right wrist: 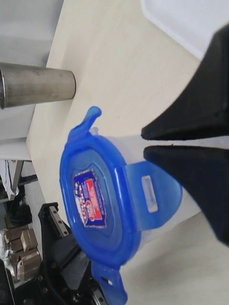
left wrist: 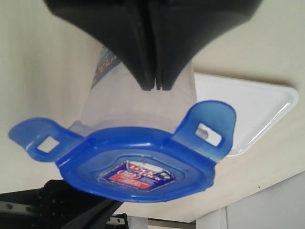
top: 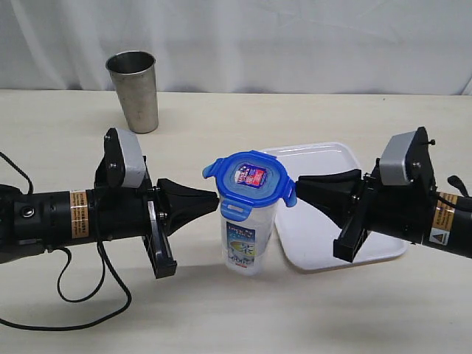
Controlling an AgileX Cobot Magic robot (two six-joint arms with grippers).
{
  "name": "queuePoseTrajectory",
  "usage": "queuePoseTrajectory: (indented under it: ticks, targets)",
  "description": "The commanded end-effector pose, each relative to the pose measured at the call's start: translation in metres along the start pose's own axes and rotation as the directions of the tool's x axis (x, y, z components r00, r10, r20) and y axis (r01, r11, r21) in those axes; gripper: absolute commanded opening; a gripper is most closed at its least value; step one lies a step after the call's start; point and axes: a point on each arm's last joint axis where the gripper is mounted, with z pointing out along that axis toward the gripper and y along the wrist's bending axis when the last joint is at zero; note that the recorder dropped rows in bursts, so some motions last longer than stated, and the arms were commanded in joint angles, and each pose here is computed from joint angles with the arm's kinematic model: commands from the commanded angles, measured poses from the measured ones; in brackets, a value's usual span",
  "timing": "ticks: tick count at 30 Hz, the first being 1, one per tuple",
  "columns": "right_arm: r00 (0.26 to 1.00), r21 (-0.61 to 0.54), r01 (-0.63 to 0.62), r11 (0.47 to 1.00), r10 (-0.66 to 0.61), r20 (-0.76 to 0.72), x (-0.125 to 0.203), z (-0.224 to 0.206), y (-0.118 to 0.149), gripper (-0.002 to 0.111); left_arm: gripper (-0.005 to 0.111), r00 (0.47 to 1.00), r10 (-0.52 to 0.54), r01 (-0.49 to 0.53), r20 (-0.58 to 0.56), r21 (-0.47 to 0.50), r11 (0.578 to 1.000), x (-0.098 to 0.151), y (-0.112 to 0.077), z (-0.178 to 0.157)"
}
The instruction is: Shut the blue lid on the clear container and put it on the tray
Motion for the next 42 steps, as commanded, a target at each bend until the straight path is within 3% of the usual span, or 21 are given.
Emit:
queuePoseTrajectory:
  ticks: [1,22,28,32,35,37,42]
  targets:
    - [1.0,-0.033,0.028,0.999,-0.027,0.01,-0.001,0.0,0.003,0.004,0.0,1.0,-0.005,0.005,0.006,0.004,1.0,-0.001,0.0,0.001]
    - [0.999,-0.048,0.036,0.998,-0.036,-0.004,0.0,0.0,0.004,0.004,0.0,1.0,-0.006,0.006,0.006,0.004,1.0,-0.001,0.0,0.001]
    - [0.999,0.111,0.05,0.993,-0.048,-0.02,-0.01,-0.006,-0.006,0.004,0.0,1.0,-0.006,0.006,-0.009,-0.001,1.0,0.001,0.0,0.001]
    - [0.995,0.154,0.049,0.987,-0.062,0.079,-0.049,-0.025,0.009,0.004,0.0,1.0,-0.009,0.009,-0.007,-0.008,1.0,0.0,0.001,0.001]
    - [0.995,0.053,0.022,0.998,-0.027,0.096,-0.071,-0.027,0.025,0.004,0.0,1.0,-0.01,0.01,-0.008,-0.01,1.0,0.001,0.001,0.001]
    - [0.998,0.011,0.04,0.999,-0.04,0.043,-0.082,-0.012,0.037,0.004,0.0,1.0,-0.01,0.01,-0.01,-0.01,1.0,0.001,0.001,0.001]
    - [0.978,0.089,0.135,0.987,-0.119,-0.169,-0.079,0.014,0.055,0.004,0.0,1.0,-0.011,0.011,-0.013,-0.014,1.0,0.001,0.002,0.001]
